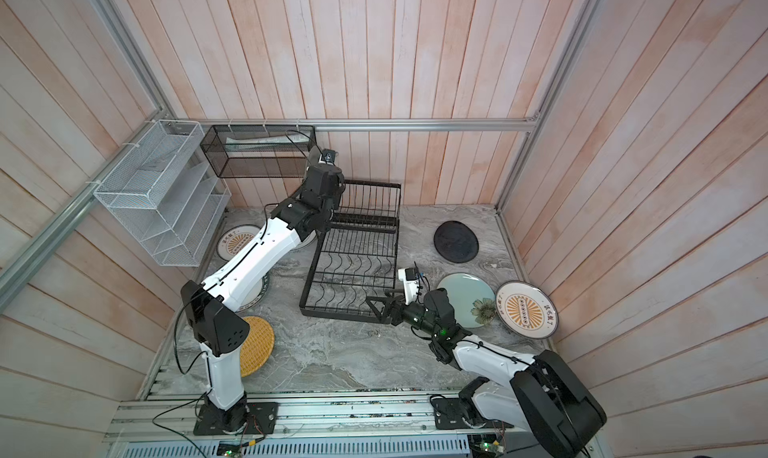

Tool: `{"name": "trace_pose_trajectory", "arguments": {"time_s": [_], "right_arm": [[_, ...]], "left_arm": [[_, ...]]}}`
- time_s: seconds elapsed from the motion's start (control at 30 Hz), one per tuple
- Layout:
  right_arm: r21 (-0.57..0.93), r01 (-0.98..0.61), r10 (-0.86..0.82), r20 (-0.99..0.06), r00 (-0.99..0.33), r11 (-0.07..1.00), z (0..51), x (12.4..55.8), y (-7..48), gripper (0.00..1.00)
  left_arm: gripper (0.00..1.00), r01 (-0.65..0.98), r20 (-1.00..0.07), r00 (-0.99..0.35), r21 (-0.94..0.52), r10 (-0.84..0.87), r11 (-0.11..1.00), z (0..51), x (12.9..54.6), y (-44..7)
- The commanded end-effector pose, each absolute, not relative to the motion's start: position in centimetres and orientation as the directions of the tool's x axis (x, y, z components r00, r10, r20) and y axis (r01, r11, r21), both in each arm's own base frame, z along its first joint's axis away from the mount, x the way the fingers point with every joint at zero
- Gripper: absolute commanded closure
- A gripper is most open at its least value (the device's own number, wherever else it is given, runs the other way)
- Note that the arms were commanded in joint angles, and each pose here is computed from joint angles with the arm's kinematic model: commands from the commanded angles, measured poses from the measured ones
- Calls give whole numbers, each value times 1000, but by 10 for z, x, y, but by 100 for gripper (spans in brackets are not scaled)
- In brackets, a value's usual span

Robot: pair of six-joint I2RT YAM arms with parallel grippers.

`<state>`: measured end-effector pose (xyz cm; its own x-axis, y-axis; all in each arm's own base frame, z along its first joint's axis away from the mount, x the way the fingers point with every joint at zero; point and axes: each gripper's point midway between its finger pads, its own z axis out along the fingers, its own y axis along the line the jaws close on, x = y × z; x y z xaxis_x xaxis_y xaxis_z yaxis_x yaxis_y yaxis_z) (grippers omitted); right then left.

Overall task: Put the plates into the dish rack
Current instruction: 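Lower the cream plate into the slots beside the teal plate with the left gripper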

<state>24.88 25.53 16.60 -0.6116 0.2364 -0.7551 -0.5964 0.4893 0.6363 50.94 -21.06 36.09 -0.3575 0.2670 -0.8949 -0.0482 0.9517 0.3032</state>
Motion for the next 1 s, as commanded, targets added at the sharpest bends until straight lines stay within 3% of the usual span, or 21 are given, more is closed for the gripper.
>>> {"name": "trace_pose_trajectory", "arguments": {"time_s": [0.0, 0.2, 0.4, 0.97], "right_arm": [[633, -624, 235, -763, -602, 458, 177, 249, 263, 2], [634, -618, 227, -760, -609, 465, 174, 250, 264, 2], [646, -611, 221, -748, -625, 458, 170, 250, 267, 2], [653, -615, 215, -743, -634, 442, 170, 249, 270, 2]], "left_arm": [[100, -60, -938, -295, 207, 181, 976, 387, 509, -214], [100, -44, -933, -326, 177, 153, 983, 378, 506, -216], [86, -49, -932, -346, 135, 110, 990, 372, 505, -212], [64, -61, -950, -305, 95, 72, 994, 403, 492, -198]]}}
